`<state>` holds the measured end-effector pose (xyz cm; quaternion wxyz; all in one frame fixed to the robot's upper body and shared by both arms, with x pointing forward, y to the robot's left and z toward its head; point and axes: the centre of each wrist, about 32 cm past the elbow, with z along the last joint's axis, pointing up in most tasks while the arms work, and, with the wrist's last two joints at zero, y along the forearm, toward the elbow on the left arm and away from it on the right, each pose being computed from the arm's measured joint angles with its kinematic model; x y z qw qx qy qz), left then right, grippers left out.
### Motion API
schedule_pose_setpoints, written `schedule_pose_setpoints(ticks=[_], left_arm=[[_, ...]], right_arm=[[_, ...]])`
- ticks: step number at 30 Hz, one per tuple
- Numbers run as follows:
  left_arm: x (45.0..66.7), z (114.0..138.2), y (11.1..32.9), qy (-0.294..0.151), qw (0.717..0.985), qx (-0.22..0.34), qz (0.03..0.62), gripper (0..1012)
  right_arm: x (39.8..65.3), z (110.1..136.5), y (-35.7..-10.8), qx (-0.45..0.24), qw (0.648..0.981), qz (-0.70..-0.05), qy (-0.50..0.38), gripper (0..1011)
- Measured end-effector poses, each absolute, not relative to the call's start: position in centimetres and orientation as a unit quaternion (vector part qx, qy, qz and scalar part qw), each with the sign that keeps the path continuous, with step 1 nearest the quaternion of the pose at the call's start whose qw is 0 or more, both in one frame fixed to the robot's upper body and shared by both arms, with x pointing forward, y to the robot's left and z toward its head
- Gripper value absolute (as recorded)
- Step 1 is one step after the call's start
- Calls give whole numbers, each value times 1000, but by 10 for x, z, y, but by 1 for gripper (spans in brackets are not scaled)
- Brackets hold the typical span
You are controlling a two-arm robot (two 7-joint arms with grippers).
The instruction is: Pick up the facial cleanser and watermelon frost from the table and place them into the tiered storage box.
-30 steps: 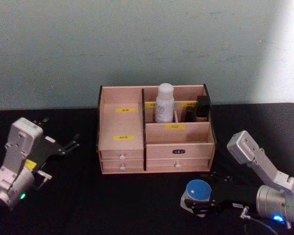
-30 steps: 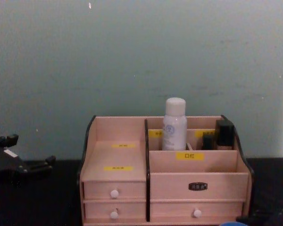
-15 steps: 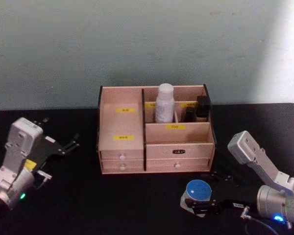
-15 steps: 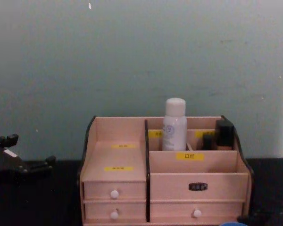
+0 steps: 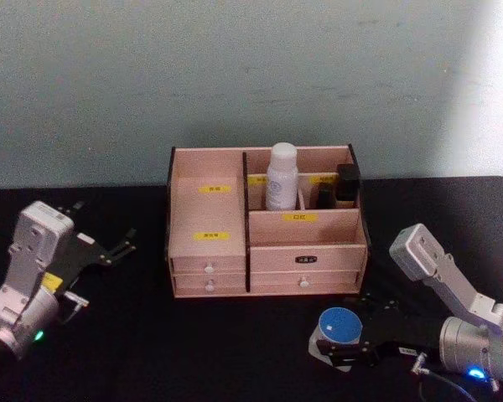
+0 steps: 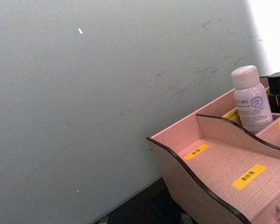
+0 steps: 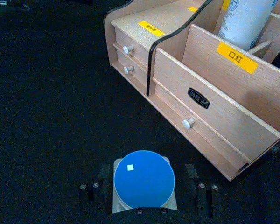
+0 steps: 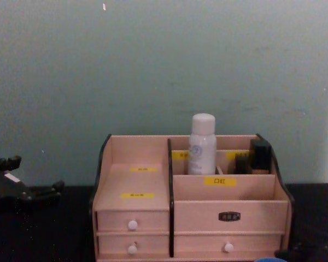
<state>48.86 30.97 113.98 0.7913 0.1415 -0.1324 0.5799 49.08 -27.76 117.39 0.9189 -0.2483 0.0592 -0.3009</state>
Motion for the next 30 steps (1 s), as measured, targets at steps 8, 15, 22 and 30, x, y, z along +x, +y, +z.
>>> schedule_pose_setpoints(ticks=[8,15,22,30], left_arm=[[489,1140,310,-132,791,141,580,1001],[489,1140,310,-132,791,141,580,1001],[489,1140,310,-132,791,141,580,1001],[489,1140,310,-132,791,141,580,1001]], right_arm=[[491,1174,-278,-248,919,-301,59,1003],[491,1174,-278,-248,919,-301,60,987],[491,1174,-278,-248,919,-301,60,847],[491,1174,-278,-248,919,-301,60,722]])
